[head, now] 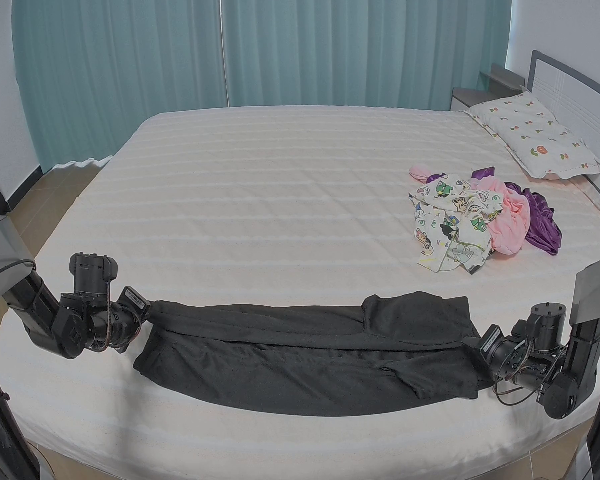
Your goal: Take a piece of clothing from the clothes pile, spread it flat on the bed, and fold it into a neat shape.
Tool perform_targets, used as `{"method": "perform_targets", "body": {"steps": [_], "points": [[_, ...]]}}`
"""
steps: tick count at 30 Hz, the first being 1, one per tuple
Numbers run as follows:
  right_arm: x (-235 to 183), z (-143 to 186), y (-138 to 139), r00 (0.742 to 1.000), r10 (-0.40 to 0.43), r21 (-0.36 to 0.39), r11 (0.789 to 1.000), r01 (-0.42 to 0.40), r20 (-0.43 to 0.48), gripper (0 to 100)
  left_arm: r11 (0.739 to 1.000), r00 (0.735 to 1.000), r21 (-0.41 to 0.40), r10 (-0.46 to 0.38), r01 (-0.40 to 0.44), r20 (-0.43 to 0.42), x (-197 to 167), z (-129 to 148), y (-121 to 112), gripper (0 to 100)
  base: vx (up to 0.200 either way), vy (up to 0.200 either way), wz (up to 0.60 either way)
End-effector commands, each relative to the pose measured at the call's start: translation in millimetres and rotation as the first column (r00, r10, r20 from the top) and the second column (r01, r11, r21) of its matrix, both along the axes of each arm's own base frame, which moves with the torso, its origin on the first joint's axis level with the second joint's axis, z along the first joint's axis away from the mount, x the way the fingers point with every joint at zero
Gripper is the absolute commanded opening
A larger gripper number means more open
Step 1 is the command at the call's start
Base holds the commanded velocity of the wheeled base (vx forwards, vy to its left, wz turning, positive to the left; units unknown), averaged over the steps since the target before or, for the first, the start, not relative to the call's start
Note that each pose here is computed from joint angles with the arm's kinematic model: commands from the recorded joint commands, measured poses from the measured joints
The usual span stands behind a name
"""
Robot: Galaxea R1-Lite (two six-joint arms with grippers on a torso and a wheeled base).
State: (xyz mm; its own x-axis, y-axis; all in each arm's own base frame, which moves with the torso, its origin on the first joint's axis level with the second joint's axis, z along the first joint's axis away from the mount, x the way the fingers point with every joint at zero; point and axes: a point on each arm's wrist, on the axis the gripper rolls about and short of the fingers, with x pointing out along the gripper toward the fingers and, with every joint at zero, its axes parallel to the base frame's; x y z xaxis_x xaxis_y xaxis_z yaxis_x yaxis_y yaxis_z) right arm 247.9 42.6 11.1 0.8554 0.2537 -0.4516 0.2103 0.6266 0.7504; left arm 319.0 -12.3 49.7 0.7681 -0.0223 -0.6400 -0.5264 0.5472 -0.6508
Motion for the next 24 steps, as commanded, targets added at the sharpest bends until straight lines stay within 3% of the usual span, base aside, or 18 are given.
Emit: {"method": "perform_targets", "body": {"steps": [1, 13, 14, 15, 24], "points": [[-2, -2, 0, 1.000, 0.001, 0.000, 1.000, -0.001, -0.008, 0, 1.000, 1.000, 0.001, -0.001, 0.001, -0.020, -3, -5, -1, 0, 0.000, 0.000, 0.00], [-4, -4, -1, 1.000, -0.001, -0.005, 1.000, 0.001, -0.021, 0, 0.999, 0.997, 0.022, -0.033, 0.034, -0.070, -17, -12, -3, 0, 0.000, 0.000, 0.00], [-4, -4, -1, 1.000, -0.001, -0.005, 1.000, 0.001, -0.023, 100, 0.999, 0.996, 0.028, -0.038, 0.040, -0.077, -19, -13, -3, 0, 0.000, 0.000, 0.00], [-4, -4, -1, 1.000, -0.003, -0.005, 1.000, 0.002, -0.025, 100, 0.998, 0.996, 0.035, -0.043, 0.046, -0.084, -21, -15, -3, 100, 0.000, 0.000, 0.00], [-10, 11, -8, 0.999, -0.029, 0.012, 1.000, 0.029, 0.020, 100, 0.999, 0.999, 0.024, -0.033, 0.033, -0.014, -31, 10, 0, 100, 0.000, 0.000, 0.00]]}}
